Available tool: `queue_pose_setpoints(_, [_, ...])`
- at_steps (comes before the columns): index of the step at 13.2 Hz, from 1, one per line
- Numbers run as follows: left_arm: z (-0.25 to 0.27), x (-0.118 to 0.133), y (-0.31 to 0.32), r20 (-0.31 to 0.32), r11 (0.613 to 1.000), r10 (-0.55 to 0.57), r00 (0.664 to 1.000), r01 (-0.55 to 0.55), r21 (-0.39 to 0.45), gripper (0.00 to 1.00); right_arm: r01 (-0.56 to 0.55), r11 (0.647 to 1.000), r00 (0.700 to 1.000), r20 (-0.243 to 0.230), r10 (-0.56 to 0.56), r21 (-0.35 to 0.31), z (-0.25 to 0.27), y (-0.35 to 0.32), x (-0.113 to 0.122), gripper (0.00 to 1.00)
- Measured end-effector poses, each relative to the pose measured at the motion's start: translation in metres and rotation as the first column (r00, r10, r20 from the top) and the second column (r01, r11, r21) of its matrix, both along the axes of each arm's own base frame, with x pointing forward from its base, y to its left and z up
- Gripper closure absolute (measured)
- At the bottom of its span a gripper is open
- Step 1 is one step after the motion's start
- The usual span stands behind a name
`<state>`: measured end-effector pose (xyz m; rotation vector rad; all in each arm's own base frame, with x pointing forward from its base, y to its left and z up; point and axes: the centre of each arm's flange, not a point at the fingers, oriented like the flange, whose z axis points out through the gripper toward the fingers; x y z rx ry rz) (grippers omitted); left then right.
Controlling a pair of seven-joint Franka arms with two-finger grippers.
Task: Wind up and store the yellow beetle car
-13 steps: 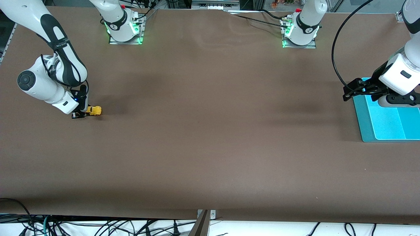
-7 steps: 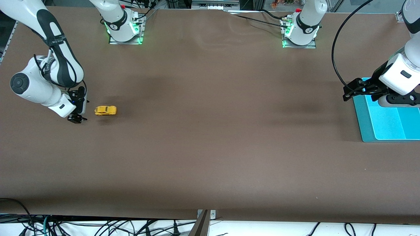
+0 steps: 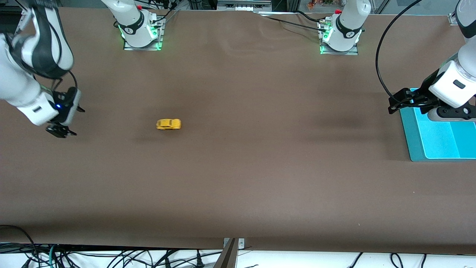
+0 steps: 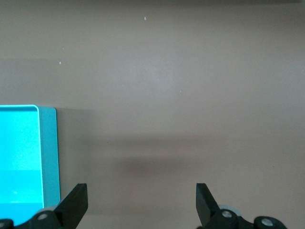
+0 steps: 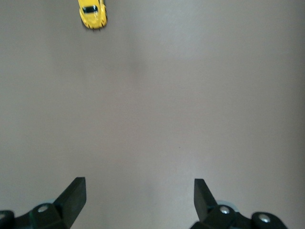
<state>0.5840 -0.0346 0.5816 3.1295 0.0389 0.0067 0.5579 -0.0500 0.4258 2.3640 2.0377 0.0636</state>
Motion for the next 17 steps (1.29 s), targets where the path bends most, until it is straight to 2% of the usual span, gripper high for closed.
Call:
queue_pose_setpoints(3, [-0.001,-0.001,-0.002,-0.008,1.000,0.002,1.000,-0.002,0.000,0.00,0.181,0.983,0.983,-0.019,-0.181,-0.002,0.056,0.024,-0.014,0.00])
queue_pose_setpoints(6, [-0.001,-0.001,-0.006,-0.010,1.000,-0.004,1.000,0.004,0.000,0.00,0.382,0.924,0.924,-0.030,-0.382,-0.006,0.090,0.046,-0.018,0.00])
queue_pose_setpoints(10, [-0.009,-0.008,-0.029,-0.068,0.999,-0.045,0.997,0.045,0.001,0.00,0.506,0.862,0.862,-0.032,-0.506,-0.007,0.107,0.059,-0.019,0.00])
queue_pose_setpoints(11, [-0.013,-0.010,-0.046,-0.087,0.997,-0.074,0.993,0.075,0.000,0.00,0.553,0.833,0.833,-0.038,-0.553,-0.010,0.108,0.061,-0.020,0.00])
queue_pose_setpoints(12, [-0.019,-0.013,-0.066,-0.106,0.994,-0.108,0.989,0.108,-0.001,0.00,0.607,0.794,0.793,-0.043,-0.607,-0.014,0.110,0.066,-0.021,0.00])
queue_pose_setpoints(14, [-0.031,-0.020,-0.118,-0.131,0.982,-0.190,0.973,0.189,-0.024,0.00,0.721,0.693,0.692,-0.044,-0.721,-0.018,0.121,0.084,-0.024,0.00])
queue_pose_setpoints(17, [-0.073,-0.029,-0.205,-0.175,0.949,-0.314,0.933,0.306,-0.071,0.00,0.864,0.502,0.501,-0.041,-0.864,-0.022,0.133,0.114,-0.030,0.00])
